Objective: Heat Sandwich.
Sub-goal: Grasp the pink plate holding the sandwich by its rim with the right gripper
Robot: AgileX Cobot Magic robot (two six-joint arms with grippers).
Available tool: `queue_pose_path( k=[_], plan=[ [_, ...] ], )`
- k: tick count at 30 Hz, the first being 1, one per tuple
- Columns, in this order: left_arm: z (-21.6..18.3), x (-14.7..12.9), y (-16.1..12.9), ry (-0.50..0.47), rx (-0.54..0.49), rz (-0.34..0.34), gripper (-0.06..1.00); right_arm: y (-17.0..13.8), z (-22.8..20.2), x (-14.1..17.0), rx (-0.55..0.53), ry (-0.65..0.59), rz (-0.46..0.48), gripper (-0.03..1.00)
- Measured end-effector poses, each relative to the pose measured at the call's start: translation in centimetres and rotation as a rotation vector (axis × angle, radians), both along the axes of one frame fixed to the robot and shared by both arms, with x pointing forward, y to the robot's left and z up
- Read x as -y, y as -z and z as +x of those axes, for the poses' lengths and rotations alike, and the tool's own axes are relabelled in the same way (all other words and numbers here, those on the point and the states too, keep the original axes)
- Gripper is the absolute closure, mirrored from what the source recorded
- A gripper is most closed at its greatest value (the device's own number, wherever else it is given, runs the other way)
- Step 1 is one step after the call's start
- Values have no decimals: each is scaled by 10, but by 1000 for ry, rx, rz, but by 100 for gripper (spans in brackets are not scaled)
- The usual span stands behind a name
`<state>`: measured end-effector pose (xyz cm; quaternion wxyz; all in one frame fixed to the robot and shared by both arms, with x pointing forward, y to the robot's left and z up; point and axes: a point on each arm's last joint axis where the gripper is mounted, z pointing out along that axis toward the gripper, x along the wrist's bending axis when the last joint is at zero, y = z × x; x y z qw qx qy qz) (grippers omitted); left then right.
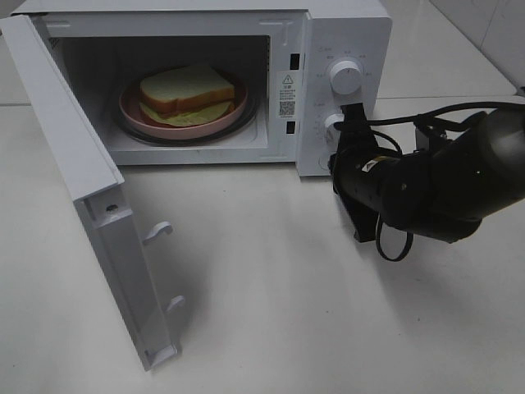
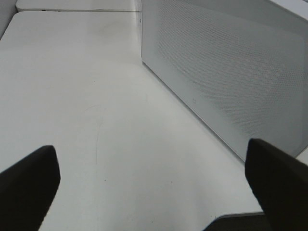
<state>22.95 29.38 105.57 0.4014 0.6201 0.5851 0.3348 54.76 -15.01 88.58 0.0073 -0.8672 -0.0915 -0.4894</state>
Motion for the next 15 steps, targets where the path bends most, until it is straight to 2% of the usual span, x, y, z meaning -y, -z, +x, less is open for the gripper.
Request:
queue_pose_path(
  k=[6, 7, 8, 11, 13, 15],
  plan=[
    [0, 0, 0, 0, 0, 0, -2, -14, -14, -3, -20, -140, -34, 96],
    [0, 0, 0, 0, 0, 0, -2, -18, -18, -4, -27, -198, -58, 96],
    [0, 0, 0, 0, 0, 0, -2, -18, -18, -4, -27, -198, -58, 96],
    [0, 0, 0, 0, 0, 0, -2, -24, -24, -7, -44, -303, -119, 96],
    [0, 0, 0, 0, 0, 0, -2, -30, -30, -8, -63, -417, -207, 96],
    [0, 0, 0, 0, 0, 0, -2, -33, -32, -8, -66, -446, -230, 96]
  ],
)
